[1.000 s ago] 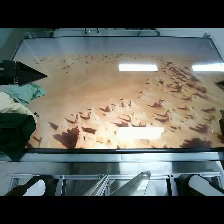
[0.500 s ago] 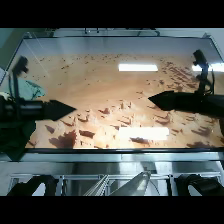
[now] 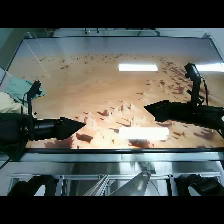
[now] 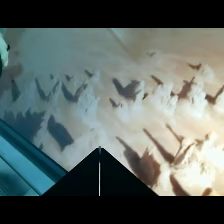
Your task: Fold the shirts.
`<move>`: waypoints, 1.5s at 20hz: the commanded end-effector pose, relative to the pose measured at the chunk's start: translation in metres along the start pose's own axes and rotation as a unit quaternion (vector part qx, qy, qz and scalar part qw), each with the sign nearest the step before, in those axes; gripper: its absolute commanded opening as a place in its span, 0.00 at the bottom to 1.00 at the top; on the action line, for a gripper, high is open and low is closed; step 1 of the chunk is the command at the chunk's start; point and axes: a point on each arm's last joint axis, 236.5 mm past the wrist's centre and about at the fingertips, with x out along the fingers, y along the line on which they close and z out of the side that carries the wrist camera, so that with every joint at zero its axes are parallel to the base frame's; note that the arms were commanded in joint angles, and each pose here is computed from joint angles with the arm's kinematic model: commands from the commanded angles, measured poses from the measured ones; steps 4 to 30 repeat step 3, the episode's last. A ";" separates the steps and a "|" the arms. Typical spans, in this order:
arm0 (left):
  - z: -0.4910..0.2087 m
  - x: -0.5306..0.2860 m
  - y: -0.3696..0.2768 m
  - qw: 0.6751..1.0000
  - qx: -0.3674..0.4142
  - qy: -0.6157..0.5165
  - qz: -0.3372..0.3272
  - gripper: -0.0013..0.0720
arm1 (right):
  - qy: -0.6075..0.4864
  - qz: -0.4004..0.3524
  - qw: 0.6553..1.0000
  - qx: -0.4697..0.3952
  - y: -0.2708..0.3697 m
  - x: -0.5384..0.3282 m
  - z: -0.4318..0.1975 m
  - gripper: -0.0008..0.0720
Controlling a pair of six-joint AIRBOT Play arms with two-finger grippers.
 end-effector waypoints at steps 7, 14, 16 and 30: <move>0.004 -0.001 0.000 1.000 0.003 -0.013 0.004 0.03 | 0.004 0.002 1.000 0.000 0.001 0.000 -0.003 0.04; 0.004 -0.001 0.000 1.000 0.003 -0.013 0.004 0.03 | 0.004 0.002 1.000 0.000 0.001 0.000 -0.003 0.04; 0.004 -0.001 0.000 1.000 0.003 -0.013 0.004 0.03 | 0.004 0.002 1.000 0.000 0.001 0.000 -0.003 0.04; 0.004 -0.001 0.000 1.000 0.003 -0.013 0.004 0.03 | 0.004 0.002 1.000 0.000 0.001 0.000 -0.003 0.04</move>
